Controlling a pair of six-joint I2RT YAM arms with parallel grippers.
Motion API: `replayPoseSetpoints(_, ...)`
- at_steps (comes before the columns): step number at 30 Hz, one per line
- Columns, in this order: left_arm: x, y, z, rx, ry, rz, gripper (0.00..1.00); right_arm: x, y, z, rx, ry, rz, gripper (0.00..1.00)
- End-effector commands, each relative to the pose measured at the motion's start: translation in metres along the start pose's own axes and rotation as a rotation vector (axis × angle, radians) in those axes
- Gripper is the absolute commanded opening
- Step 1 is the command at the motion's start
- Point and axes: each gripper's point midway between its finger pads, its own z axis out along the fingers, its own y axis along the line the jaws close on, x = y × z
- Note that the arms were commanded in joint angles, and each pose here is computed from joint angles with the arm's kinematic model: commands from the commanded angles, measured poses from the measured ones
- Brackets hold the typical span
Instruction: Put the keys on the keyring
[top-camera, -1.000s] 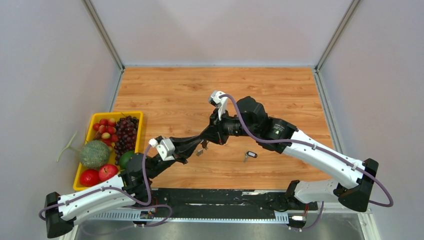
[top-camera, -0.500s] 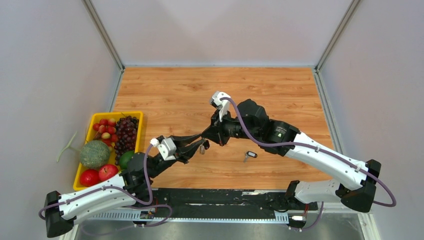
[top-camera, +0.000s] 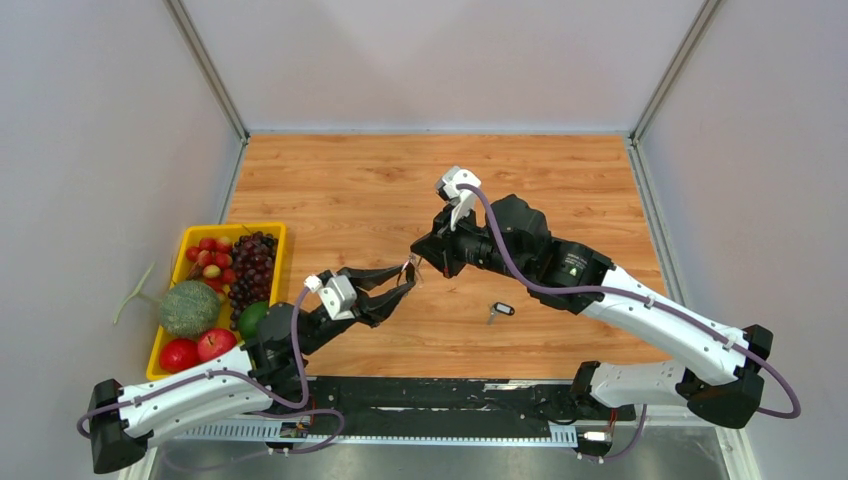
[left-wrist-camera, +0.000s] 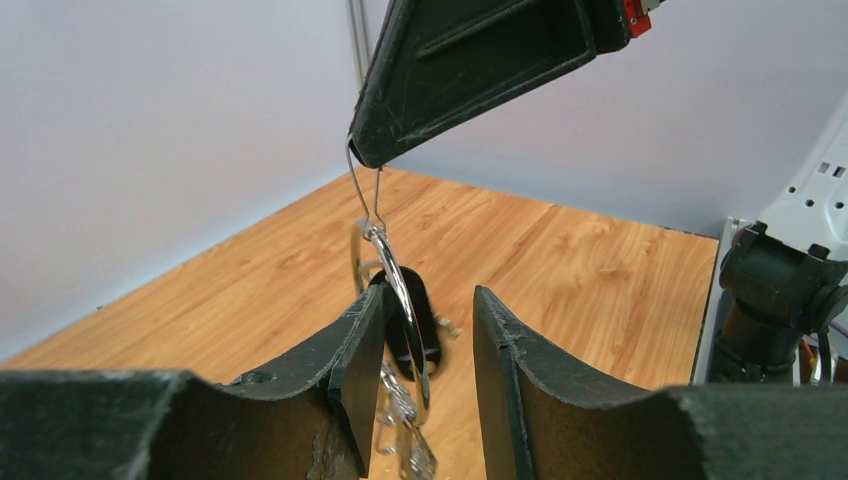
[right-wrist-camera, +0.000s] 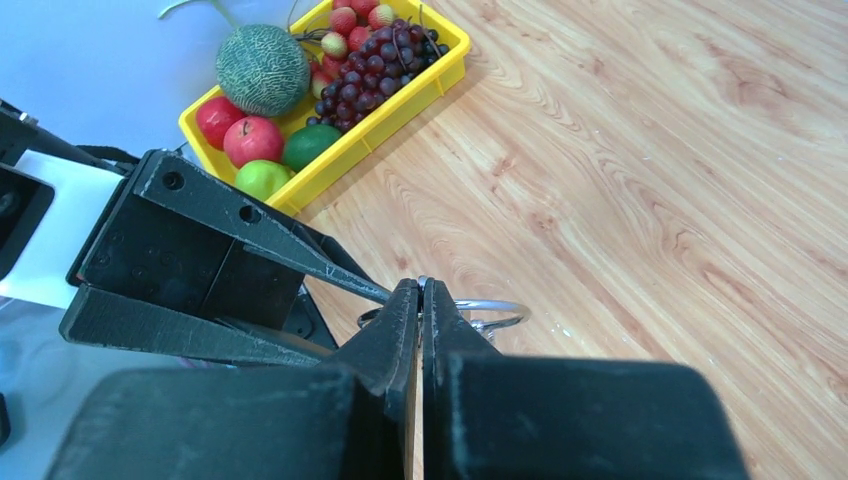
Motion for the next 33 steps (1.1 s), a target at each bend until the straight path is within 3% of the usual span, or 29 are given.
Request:
replayPoseSetpoints(1, -0.016, 0.000, 0.005, 0.000, -0.040, -0.001, 0.46, -0.039, 0.001, -0.009, 0.027, -0.127, -0.007, 0.00)
replayPoseSetpoints(5, -0.012, 0.006, 0.006, -0.031, -0.025, 0.010, 0.44, -0.037, 0.003, -0.008, 0.015, -0.124, -0.001, 0.00)
replayPoseSetpoints(8, -0.010, 0.008, 0.007, -0.043, -0.012, 0.018, 0.20, -0.036, 0.004, -0.008, 0.005, -0.122, 0.004, 0.00)
replayPoseSetpoints(10, -0.008, 0.009, 0.008, -0.047, 0.000, 0.020, 0.13, -0.035, 0.005, -0.009, 0.000, -0.122, 0.008, 0.00)
replayPoseSetpoints(14, -0.004, 0.009, 0.011, -0.050, 0.018, 0.024, 0.11, -0.036, 0.008, -0.010, -0.011, -0.125, 0.015, 0.00)
replayPoseSetpoints(18, -0.001, 0.009, 0.012, -0.050, 0.031, 0.028, 0.01, -0.035, 0.007, -0.010, -0.011, -0.127, 0.017, 0.00)
replayPoseSetpoints(23, -0.003, 0.009, 0.011, -0.046, 0.027, 0.029, 0.00, -0.030, 0.003, -0.011, 0.004, -0.121, 0.017, 0.00)
replayPoseSetpoints(33, -0.018, 0.009, 0.009, -0.063, 0.001, -0.056, 0.00, -0.008, -0.035, -0.021, 0.169, -0.120, -0.002, 0.36)
